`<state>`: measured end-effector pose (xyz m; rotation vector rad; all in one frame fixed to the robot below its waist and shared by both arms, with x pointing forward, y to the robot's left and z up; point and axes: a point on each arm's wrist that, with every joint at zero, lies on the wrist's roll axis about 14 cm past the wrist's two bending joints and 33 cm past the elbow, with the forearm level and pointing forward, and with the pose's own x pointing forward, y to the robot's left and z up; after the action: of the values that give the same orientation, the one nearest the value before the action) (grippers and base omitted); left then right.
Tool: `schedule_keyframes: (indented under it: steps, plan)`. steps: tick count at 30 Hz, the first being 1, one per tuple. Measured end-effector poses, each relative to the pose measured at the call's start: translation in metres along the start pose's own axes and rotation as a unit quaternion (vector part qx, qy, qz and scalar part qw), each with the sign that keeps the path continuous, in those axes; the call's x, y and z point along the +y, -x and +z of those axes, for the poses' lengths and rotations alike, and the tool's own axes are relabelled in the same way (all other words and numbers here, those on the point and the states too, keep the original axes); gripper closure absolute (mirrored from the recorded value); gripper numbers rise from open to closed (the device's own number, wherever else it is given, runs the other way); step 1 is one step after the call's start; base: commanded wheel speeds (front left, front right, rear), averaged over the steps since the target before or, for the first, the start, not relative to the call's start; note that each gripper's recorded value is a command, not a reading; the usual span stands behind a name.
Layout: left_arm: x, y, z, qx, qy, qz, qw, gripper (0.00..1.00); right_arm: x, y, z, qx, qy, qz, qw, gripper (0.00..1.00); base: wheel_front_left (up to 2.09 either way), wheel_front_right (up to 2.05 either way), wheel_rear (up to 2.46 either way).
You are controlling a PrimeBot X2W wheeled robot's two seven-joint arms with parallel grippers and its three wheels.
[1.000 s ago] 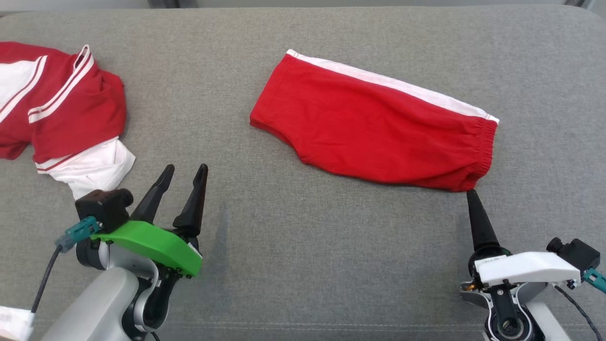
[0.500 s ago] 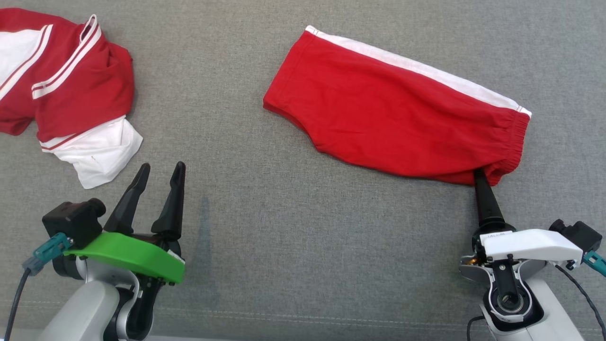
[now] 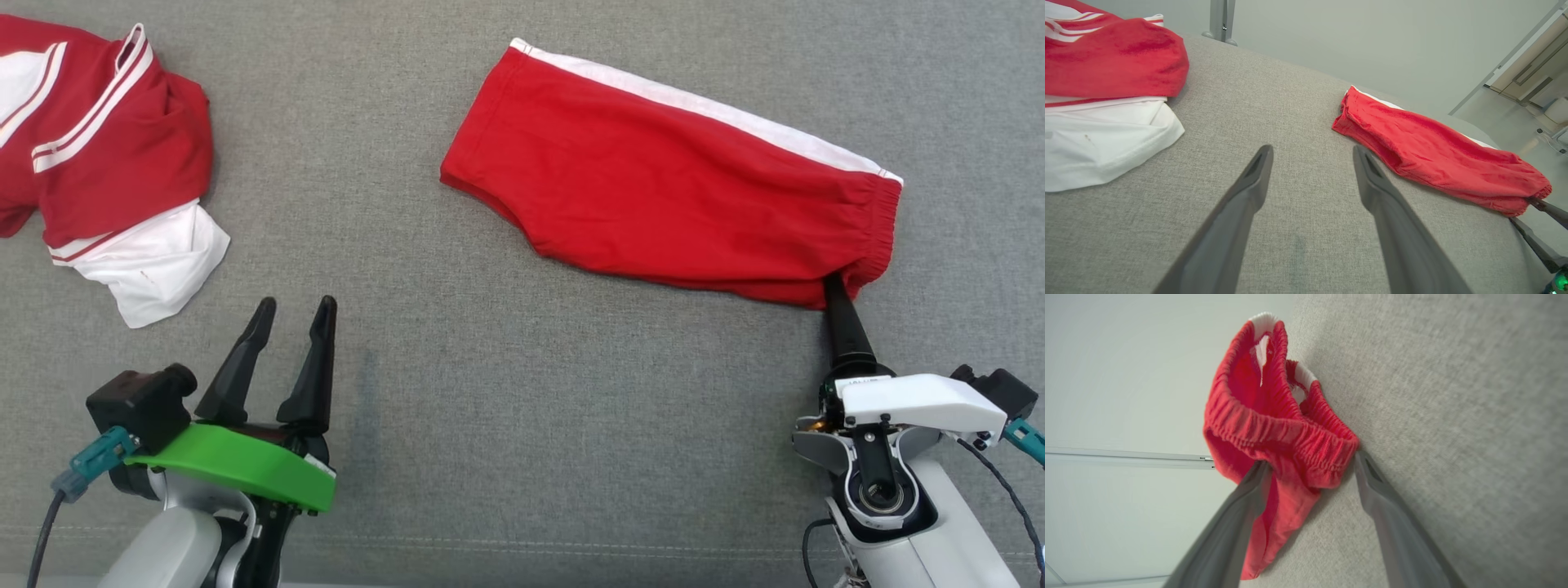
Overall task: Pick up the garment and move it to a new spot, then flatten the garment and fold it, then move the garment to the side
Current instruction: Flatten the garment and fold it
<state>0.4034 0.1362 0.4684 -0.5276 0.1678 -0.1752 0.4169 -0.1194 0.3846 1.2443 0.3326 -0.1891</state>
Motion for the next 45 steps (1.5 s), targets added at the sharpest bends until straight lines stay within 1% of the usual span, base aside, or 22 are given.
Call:
schedule_keyframes:
  steps: [3,13,14,15,16,17,18,20,21,24,28,30,35,39,45]
  plan:
    - [-0.003,0.001,0.002,-0.005,0.006,-0.001,1.000,0.00,-0.001,-0.004,0.000,-0.001,0.000,-0.003,1.000,0.00,0.00,0.00,0.00]
    - [-0.001,0.011,0.004,-0.012,0.000,0.009,1.000,0.00,-0.004,-0.013,-0.005,0.007,-0.001,-0.011,1.000,0.00,0.00,0.00,0.00]
    - [-0.001,0.011,0.004,-0.012,0.000,0.009,1.000,0.00,-0.004,-0.013,-0.005,0.007,-0.001,-0.011,1.000,0.03,0.00,0.00,0.00]
    - [-0.001,0.012,0.005,-0.014,0.000,0.009,1.000,0.00,-0.003,-0.014,-0.006,0.009,0.002,-0.010,1.000,0.24,0.00,0.00,0.00]
    - [-0.002,0.012,0.006,-0.015,0.000,0.008,1.000,0.00,-0.002,-0.015,-0.006,0.011,0.004,-0.009,1.000,0.34,0.00,0.00,0.00]
    - [-0.002,0.013,0.006,-0.016,-0.001,0.010,1.000,0.00,-0.001,-0.016,-0.007,0.012,0.006,-0.006,1.000,0.54,0.00,0.00,0.00]
    - [-0.002,0.013,0.006,-0.017,-0.002,0.009,1.000,0.00,-0.001,-0.017,-0.007,0.013,0.007,-0.005,1.000,0.54,0.00,0.00,0.00]
    - [-0.002,0.015,0.006,-0.016,-0.002,0.010,1.000,0.00,0.000,-0.017,-0.007,0.015,0.009,-0.003,1.000,0.74,0.00,0.00,0.00]
    - [-0.003,0.016,0.005,-0.016,-0.001,0.010,1.000,0.00,0.000,-0.018,-0.007,0.016,0.010,-0.002,1.000,1.00,0.00,0.00,0.00]
    - [-0.004,0.018,0.005,-0.017,0.000,0.010,1.000,0.00,0.007,-0.021,-0.004,0.015,0.016,0.011,1.000,1.00,0.00,0.00,0.00]
    - [-0.003,0.020,0.007,-0.020,0.000,0.012,1.000,0.00,0.030,-0.027,-0.004,0.019,0.010,0.050,0.999,1.00,0.00,0.00,0.00]
    - [-0.002,0.021,0.006,-0.019,0.001,0.014,1.000,0.00,0.035,-0.027,-0.006,0.025,0.008,0.058,0.998,1.00,0.00,0.00,0.00]
    - [-0.005,0.023,0.006,-0.020,0.002,0.010,1.000,0.00,0.032,-0.022,0.004,0.018,0.011,0.056,0.998,1.00,0.00,0.00,0.00]
    - [-0.010,0.022,0.010,-0.026,0.004,0.003,1.000,0.00,0.020,-0.015,0.019,0.005,0.024,0.043,0.999,1.00,0.00,0.00,0.00]
    - [-0.011,0.023,0.004,-0.020,0.008,0.002,1.000,0.00,0.011,-0.008,0.035,0.005,0.050,0.038,0.998,1.00,0.00,0.00,0.00]
